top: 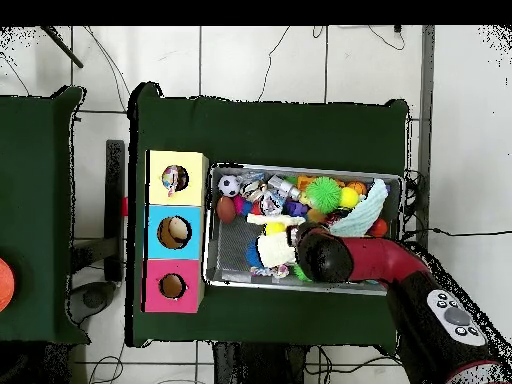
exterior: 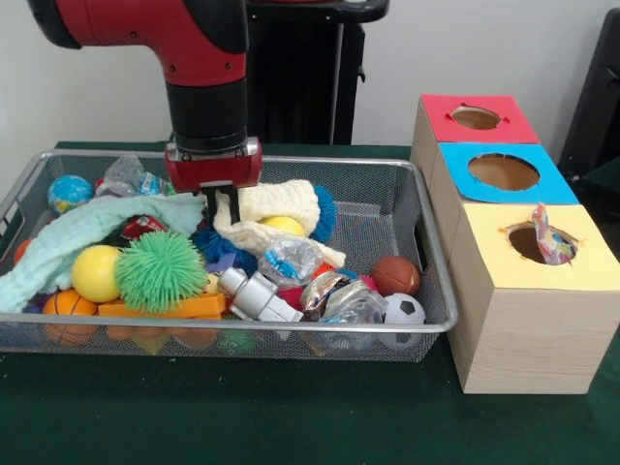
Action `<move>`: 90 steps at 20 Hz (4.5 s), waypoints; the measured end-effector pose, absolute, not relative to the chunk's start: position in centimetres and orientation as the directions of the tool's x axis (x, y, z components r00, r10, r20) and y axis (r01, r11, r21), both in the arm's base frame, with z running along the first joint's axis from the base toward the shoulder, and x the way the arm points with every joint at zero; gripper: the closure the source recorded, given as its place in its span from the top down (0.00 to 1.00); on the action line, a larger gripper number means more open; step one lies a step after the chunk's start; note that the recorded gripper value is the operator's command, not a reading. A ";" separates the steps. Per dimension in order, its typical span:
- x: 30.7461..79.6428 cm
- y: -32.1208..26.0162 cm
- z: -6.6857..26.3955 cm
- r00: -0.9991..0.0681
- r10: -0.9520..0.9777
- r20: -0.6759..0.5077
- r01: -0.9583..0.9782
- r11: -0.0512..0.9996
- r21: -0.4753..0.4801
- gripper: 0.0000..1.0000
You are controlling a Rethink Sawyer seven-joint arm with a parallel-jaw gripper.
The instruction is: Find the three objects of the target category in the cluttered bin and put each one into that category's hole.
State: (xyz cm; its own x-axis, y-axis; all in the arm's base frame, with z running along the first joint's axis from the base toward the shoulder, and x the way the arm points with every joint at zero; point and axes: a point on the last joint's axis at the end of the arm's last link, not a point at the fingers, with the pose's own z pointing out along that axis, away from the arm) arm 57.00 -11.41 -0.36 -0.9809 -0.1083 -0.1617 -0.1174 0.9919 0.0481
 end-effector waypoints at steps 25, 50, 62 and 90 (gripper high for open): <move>58.7 -14.2 1.9 -0.997 -0.080 -0.016 -0.081 0.991 0.103 0.00; 59.8 -18.5 4.3 -0.999 -0.029 -0.038 -0.032 0.997 0.070 1.00; 60.3 -16.5 4.3 -0.995 -0.085 -0.044 -0.087 0.995 0.043 1.00; 58.6 -2.2 7.5 -0.963 -0.255 -0.092 -0.261 0.963 0.061 1.00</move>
